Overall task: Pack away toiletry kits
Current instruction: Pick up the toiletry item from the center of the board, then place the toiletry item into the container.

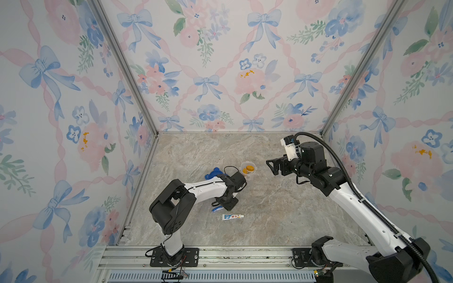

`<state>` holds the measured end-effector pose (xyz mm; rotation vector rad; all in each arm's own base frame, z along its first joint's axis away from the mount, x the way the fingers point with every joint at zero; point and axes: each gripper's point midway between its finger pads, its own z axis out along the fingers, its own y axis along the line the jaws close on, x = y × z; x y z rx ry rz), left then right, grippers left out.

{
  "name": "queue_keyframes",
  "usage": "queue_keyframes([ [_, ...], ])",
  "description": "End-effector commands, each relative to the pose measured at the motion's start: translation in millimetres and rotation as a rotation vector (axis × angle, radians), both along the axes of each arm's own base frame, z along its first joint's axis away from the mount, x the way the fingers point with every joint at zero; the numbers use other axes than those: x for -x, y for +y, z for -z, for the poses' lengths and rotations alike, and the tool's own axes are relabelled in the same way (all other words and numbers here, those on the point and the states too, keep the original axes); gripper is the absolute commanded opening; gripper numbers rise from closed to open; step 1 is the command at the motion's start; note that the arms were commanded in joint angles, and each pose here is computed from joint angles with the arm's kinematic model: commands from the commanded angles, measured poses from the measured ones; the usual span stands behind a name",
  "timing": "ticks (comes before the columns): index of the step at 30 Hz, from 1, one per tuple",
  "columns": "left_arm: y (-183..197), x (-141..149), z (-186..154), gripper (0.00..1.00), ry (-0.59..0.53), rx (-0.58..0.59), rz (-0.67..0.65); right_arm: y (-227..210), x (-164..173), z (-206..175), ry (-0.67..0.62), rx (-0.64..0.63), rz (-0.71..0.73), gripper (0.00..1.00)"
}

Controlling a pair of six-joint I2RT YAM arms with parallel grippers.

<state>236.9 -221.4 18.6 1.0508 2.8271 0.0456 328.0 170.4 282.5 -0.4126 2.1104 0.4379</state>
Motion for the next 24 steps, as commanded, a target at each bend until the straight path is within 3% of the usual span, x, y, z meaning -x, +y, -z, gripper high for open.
queue_keyframes([
  [1,18.6,8.9,11.2,0.38,0.003,-0.069,-0.008,-7.4,-3.7,-4.3,-0.023,-0.025,0.027,0.97],
  [8,21.4,2.1,0.5,0.19,-0.056,-0.052,-0.045,-8.0,-7.7,-8.8,-0.029,-0.061,0.027,0.97],
  [12,15.7,-10.5,-24.8,0.15,-0.102,0.025,-0.084,-9.8,-6.8,-0.2,-0.006,-0.054,0.033,0.97],
  [18,9.2,-55.5,-134.0,0.11,-0.34,0.264,-0.2,-13.0,0.4,31.1,0.068,-0.023,0.035,0.97],
  [24,-16.8,-75.2,-229.0,0.08,-0.593,0.543,-0.148,-0.3,-1.6,49.4,0.119,-0.053,-0.017,0.97],
])
